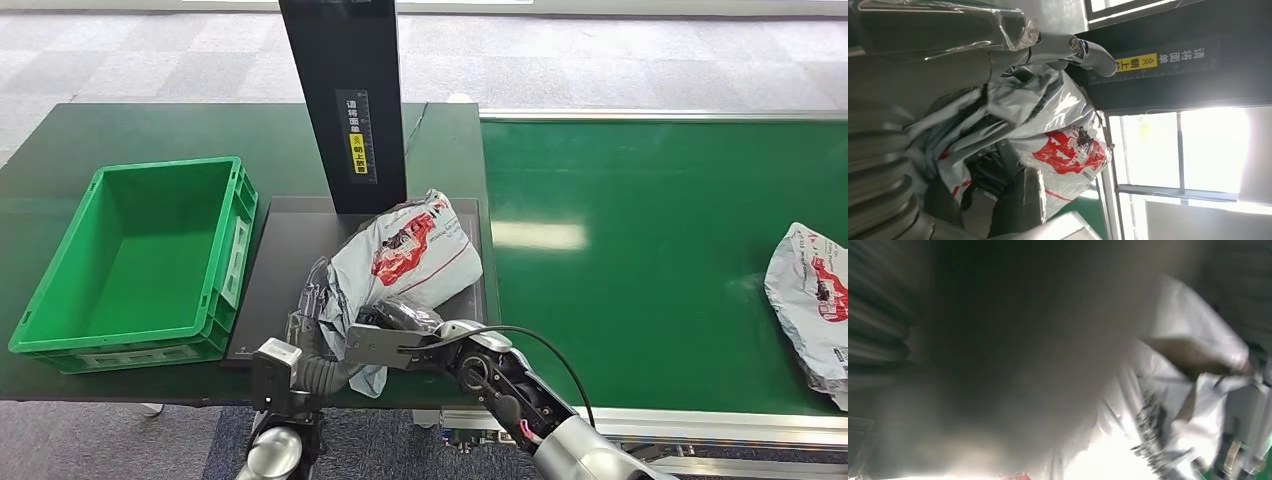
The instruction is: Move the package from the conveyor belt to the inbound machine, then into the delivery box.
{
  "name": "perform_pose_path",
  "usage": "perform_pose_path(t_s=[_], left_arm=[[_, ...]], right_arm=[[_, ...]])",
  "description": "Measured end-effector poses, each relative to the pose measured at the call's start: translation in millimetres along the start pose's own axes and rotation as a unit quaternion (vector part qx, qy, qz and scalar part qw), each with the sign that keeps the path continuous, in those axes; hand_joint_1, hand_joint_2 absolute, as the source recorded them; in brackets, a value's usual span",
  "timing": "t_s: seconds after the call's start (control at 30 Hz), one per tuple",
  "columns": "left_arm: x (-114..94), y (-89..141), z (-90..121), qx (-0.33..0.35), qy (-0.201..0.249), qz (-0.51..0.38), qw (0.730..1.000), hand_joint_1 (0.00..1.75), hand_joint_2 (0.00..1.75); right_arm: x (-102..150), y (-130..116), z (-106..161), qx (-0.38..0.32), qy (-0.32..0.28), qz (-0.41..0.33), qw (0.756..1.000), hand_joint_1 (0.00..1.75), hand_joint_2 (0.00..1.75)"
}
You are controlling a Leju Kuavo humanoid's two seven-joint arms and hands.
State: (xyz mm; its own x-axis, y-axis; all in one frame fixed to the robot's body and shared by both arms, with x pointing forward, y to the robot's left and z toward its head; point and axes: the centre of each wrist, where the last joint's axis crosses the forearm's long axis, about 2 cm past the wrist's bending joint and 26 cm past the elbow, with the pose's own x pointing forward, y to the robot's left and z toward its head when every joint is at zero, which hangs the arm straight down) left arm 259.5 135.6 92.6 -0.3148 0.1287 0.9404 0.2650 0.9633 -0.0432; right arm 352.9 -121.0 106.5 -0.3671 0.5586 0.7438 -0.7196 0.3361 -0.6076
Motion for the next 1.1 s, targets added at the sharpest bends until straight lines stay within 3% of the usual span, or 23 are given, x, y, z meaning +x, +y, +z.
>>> perform_pose_path(t_s=[0.03, 0.17, 0.33, 0.53, 0.63, 0.77, 1.1], left_arm=[[0.8, 0.2, -0.4, 0.002, -0.002, -0.003, 1.0, 0.0, 1.75], [3.6, 1.7, 0.6, 0.016, -0.009, -0.021, 1.0, 0.0, 1.75], [6.2, 5.5, 1.9, 0.032, -0.018, -0.033, 0.999, 0.0, 1.75], [6.4, 10.1, 1.7, 0.046, -0.028, -0.039, 0.998, 0.0, 1.75], [6.1, 11.8, 2.1, 0.053, -0.033, -0.041, 0.997, 0.0, 1.75], [5.1, 14.2, 4.1, 0.068, -0.038, -0.049, 0.996, 0.0, 1.75], [2.1, 25.4, 20.2, 0.122, -0.025, -0.152, 0.981, 0.0, 1.75]], right_arm=[[-0.7, 1.4, 2.0, -0.004, -0.005, -0.009, 1.0, 0.0, 1.75], [2.7, 5.6, 12.1, -0.07, -0.062, -0.048, 0.995, 0.0, 1.75], [14.8, -4.4, 35.3, -0.224, -0.168, -0.049, 0.959, 0.0, 1.75], [8.8, -14.6, 63.8, -0.383, -0.204, 0.064, 0.899, 0.0, 1.75], [3.2, -17.0, 73.8, -0.436, -0.216, 0.086, 0.87, 0.0, 1.75], [-3.6, -18.4, 83.7, -0.482, -0.212, 0.081, 0.847, 0.0, 1.75], [-46.3, -4.3, 116.3, -0.499, -0.095, -0.031, 0.861, 0.0, 1.75]])
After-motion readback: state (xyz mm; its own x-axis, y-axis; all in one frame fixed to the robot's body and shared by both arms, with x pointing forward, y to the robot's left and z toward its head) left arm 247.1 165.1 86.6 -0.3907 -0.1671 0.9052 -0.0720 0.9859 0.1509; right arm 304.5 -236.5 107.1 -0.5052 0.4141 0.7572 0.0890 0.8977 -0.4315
